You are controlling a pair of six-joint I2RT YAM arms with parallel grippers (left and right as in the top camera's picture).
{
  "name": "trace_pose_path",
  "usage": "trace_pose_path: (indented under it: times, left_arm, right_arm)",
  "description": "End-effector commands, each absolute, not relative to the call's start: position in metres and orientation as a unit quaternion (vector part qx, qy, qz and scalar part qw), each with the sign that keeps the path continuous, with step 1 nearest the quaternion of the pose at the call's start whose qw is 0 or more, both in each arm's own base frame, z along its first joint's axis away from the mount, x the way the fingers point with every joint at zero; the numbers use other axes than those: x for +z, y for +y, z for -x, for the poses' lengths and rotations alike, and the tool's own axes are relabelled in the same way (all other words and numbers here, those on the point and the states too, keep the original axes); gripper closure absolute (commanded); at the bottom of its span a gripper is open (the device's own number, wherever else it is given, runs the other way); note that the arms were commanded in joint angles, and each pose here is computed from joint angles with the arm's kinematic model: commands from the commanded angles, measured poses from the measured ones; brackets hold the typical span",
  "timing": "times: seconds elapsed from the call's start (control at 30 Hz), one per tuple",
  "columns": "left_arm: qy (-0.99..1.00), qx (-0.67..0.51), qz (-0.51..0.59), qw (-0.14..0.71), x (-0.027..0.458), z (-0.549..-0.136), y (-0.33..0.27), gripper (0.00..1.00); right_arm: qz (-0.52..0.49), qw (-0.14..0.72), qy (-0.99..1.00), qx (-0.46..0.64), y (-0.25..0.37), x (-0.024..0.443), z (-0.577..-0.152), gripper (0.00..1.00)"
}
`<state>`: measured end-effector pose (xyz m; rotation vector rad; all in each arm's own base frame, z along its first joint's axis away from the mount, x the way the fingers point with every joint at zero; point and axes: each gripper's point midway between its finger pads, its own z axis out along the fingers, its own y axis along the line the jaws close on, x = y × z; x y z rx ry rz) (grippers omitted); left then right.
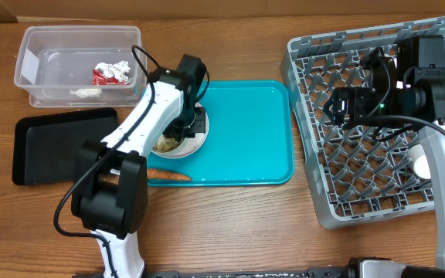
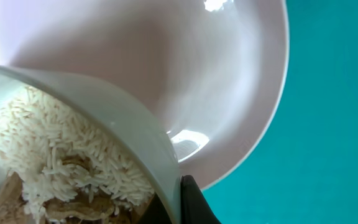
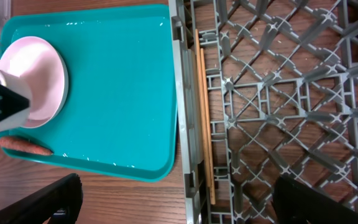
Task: Sort waste into correct bins and load items into the dishwasher
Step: 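Carry the bowl left over the black tray and tip it over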
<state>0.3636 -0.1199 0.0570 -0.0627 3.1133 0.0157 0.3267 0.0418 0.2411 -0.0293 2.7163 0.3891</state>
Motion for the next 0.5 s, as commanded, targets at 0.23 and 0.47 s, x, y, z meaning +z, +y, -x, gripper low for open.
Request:
trace_pose_path:
  times: [0.23, 0.47]
  left_arm:
    - [0.991, 0.040, 0.118, 0.043, 0.116, -0.365, -0.063, 0.96]
    - [0.986, -0.022, 0.151, 0.066, 0.150, -0.363, -0.017, 0.96]
  right_arm:
    - [0.010, 0.211, 0.968, 0.133, 0.039, 0.249, -0.330, 0.00]
    - [0.010, 0.211, 0.968, 0.133, 0.039, 0.249, -0.330, 0.00]
